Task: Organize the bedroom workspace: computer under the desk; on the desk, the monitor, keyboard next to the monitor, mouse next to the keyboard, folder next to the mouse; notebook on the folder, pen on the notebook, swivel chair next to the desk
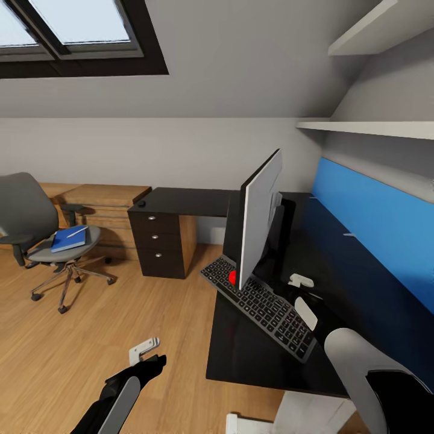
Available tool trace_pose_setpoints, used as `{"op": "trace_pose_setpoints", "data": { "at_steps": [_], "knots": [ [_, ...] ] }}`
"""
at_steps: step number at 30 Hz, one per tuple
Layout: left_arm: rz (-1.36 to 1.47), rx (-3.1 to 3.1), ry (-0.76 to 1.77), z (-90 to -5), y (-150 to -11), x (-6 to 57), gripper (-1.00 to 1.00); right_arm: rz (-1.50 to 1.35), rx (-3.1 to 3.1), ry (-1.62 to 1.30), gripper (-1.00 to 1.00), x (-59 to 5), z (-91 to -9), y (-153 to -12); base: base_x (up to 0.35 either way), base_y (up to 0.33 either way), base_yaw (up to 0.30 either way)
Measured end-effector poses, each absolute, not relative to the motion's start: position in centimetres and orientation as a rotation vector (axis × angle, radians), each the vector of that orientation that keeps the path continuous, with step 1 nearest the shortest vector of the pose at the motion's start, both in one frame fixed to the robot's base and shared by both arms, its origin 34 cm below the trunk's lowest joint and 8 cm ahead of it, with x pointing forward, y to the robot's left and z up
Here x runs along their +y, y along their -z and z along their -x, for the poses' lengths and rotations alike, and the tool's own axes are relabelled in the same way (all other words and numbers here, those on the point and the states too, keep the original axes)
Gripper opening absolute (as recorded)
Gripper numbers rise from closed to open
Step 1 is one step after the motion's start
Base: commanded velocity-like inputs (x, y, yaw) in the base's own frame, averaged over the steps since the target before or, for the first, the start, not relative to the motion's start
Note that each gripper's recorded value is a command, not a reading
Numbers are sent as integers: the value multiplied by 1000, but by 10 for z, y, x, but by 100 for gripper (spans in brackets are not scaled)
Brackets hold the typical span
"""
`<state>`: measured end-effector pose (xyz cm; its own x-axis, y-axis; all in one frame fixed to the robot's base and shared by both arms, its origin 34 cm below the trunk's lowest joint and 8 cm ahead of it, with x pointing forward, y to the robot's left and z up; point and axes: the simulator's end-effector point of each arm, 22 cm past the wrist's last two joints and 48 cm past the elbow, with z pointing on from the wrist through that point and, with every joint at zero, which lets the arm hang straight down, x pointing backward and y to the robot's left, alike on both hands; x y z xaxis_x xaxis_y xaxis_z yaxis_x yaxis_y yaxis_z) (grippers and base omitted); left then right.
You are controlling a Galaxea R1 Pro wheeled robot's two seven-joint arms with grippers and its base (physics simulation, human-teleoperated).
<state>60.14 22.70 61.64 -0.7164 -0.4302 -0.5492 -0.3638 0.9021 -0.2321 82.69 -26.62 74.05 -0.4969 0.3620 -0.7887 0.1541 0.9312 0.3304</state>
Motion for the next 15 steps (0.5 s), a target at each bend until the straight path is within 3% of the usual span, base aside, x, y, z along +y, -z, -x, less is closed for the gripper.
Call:
{"op": "trace_pose_setpoints", "data": {
  "at_steps": [15],
  "knots": [
    [567, 2444, 142, -601, -616, 227, 100, -360, 2093, -262, 100, -266, -828, -742, -58, 27, 0]
  ]
}}
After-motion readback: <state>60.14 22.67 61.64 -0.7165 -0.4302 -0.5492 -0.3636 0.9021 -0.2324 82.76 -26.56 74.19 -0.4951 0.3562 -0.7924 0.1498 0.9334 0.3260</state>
